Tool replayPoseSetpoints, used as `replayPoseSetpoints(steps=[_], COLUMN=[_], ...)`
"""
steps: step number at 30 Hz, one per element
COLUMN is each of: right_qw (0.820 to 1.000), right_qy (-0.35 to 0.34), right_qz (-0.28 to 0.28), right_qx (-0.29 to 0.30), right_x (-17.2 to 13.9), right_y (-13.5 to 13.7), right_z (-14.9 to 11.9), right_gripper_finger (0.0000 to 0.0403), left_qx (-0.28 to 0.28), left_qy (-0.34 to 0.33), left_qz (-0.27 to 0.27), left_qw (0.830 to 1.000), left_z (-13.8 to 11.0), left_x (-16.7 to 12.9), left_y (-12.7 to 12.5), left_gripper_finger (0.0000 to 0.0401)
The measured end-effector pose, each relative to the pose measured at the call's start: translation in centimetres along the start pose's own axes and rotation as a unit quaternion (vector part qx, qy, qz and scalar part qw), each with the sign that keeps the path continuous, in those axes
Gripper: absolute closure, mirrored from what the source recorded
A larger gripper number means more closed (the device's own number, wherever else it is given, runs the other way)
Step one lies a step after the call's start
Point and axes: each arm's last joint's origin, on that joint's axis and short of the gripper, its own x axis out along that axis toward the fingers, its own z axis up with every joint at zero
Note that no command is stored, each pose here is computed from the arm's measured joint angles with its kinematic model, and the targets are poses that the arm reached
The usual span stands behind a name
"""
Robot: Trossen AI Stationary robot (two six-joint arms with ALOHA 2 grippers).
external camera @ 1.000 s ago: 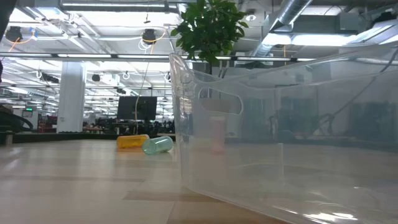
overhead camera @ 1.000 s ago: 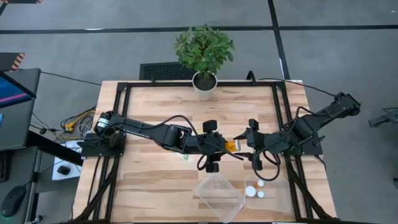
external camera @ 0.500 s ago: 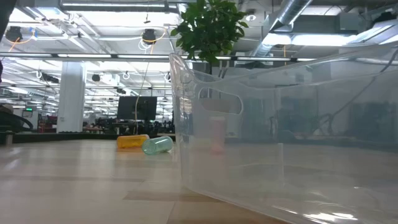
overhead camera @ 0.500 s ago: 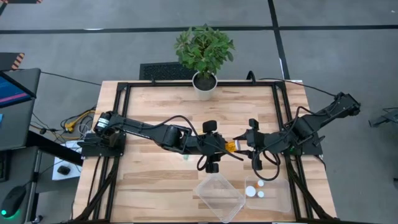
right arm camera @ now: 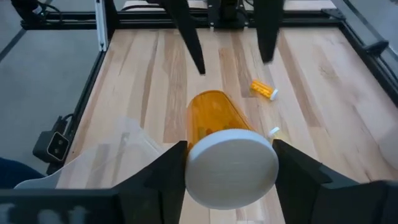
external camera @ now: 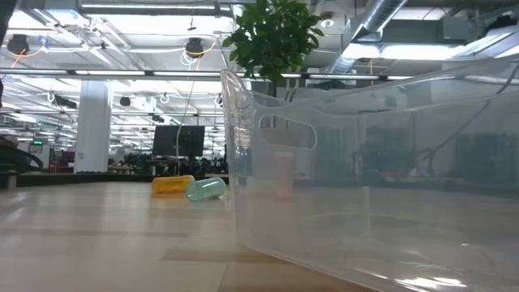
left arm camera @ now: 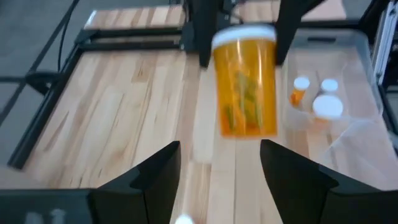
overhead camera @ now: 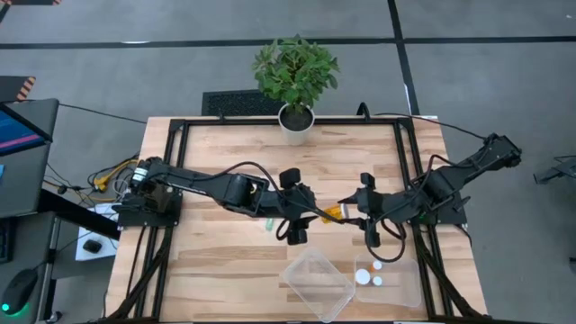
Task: Pick and place medicine bottles into bin by pill shape (circle, oval)
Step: Put the big orange pill bottle into the right transparent bin
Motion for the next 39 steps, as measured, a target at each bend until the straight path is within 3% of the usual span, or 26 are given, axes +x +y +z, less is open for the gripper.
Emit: replayPoseSetpoints(steps=[8,17,28,39], right_qw=[0.989,0.933,0.912,0.889], right_qy=[0.123,0.314,0.376,0.435], right_qz=[0.024,0.074,0.017,0.010], right_qx=[0.073,0.162,0.160,0.142], right_x=[-2.3,-5.8,-5.1,-3.6], right_y=[0.6,2.9,6.3,10.0], right_z=[-2.9,-6.7,-9.1,-11.5], right_gripper_finger=[0.0190,0.0188,0.0186,0.0184], left_qx=[0.012,0.026,0.038,0.039], left_qy=[0.076,0.091,0.087,0.085], left_qz=[0.013,0.032,0.057,0.069], left_qw=[0.997,0.995,0.994,0.993], left_z=[-1.4,-1.8,-1.8,-1.7], left_x=[-1.1,-1.1,-1.1,-1.1], left_y=[0.6,0.8,1.0,1.1], left_gripper_finger=[0.0179,0.0179,0.0179,0.0179])
